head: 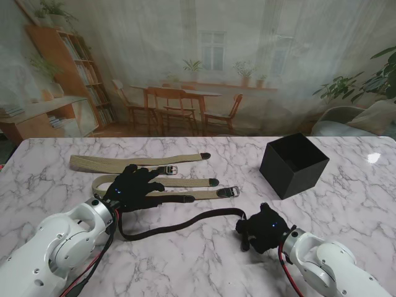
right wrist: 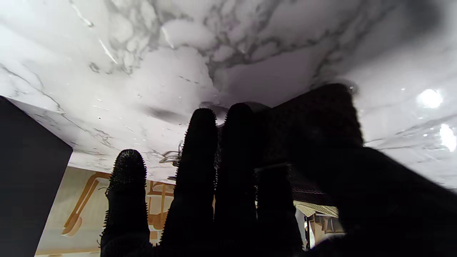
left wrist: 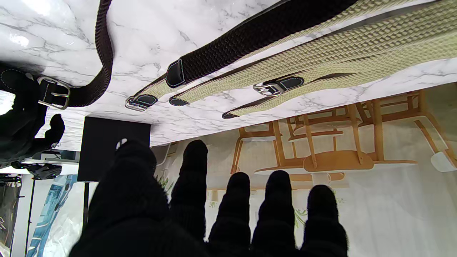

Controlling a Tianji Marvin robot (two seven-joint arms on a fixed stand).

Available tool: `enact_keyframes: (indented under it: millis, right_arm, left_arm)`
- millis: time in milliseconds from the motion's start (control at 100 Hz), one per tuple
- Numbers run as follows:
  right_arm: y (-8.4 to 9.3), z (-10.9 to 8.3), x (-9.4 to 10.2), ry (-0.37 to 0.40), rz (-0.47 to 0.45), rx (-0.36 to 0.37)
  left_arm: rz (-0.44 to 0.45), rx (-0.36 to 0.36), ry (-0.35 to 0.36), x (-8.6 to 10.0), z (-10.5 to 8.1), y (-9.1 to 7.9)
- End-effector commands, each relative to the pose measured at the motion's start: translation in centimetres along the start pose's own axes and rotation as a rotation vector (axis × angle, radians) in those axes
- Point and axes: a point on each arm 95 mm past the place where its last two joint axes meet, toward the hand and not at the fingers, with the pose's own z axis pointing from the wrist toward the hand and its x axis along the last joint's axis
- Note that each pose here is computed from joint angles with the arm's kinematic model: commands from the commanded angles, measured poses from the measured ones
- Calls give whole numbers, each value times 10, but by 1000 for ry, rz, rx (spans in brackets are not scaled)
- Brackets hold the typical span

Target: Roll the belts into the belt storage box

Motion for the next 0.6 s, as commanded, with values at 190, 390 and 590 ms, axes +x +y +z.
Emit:
enact_keyframes:
  millis: [190,390,590]
  right_arm:
    - [-9,2,3,-21,32,-21]
    - [-11,2,5,-24,76,-16]
    - [-12,3,6,-37,138,-13]
  left_arm:
    - [1,-13,11,3,0,3]
    - [5,-15,15,4,0,3]
    - [7,-12,16,5,0,3]
